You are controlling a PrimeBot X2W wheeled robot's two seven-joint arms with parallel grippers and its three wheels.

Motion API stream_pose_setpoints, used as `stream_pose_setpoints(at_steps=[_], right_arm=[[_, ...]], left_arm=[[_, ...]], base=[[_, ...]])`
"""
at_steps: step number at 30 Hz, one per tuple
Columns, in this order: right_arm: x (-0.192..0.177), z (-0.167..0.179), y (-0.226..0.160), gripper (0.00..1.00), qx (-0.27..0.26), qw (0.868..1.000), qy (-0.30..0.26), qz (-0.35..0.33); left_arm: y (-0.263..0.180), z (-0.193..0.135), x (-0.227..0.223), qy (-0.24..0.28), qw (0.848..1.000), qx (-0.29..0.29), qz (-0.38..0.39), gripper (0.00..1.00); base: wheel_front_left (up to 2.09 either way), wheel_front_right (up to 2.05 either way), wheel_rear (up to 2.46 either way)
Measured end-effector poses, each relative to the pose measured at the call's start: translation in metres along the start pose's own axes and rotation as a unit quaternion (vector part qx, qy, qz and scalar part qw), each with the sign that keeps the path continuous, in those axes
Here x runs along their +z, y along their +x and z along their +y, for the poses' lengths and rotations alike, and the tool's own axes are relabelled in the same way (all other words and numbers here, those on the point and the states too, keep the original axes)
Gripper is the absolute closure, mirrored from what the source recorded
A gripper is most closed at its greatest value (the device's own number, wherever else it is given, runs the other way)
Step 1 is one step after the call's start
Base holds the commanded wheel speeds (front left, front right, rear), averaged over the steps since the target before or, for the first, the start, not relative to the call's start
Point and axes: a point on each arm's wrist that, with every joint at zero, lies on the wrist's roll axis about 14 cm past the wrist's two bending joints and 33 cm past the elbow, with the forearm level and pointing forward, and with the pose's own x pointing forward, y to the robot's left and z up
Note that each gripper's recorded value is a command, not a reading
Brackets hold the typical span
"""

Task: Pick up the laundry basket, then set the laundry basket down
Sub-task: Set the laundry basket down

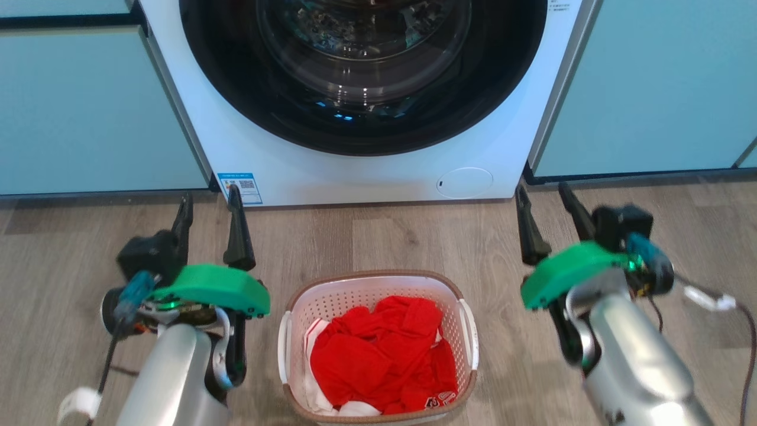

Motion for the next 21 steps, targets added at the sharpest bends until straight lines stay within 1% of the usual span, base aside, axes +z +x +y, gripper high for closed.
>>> stream_pose_setpoints(at_steps=[2, 4, 8, 11, 16, 19, 21], right_arm=[[0.001, 0.006, -0.011, 0.0, 0.0, 1.0, -0.002, -0.013], [0.002, 0.009, -0.02, 0.0, 0.002, 1.0, -0.007, -0.021], [0.003, 0.016, -0.033, 0.0, 0.008, 0.999, -0.011, -0.029], [0.005, 0.016, -0.042, 0.0, 0.005, 0.999, -0.019, -0.035], [-0.001, 0.008, -0.055, 0.0, -0.013, 0.999, -0.02, -0.028], [-0.004, 0.005, -0.059, 0.0, -0.019, 0.999, -0.019, -0.023], [-0.002, 0.003, -0.059, 0.0, -0.021, 0.999, -0.028, -0.026]], left_arm=[[-0.006, 0.001, 0.017, -0.03, 0.999, 0.003, -0.031, 0.0], [-0.013, 0.001, 0.025, -0.031, 0.998, -0.005, -0.047, 0.0], [-0.027, 0.018, 0.031, -0.032, 0.998, 0.016, -0.061, 0.0], [-0.036, 0.016, 0.02, -0.035, 0.998, 0.015, -0.044, 0.0], [-0.051, 0.004, -0.006, -0.02, 1.0, -0.002, -0.005, 0.0], [-0.053, -0.001, -0.01, -0.008, 1.0, -0.011, 0.002, 0.0], [-0.054, -0.002, -0.016, -0.002, 1.0, -0.013, 0.011, 0.0]], base=[[0.0, 0.0, 0.0], [0.0, 0.0, 0.0], [0.0, 0.0, 0.0], [0.0, 0.0, 0.0], [0.0, 0.0, 0.0], [0.0, 0.0, 0.0], [0.0, 0.0, 0.0]])
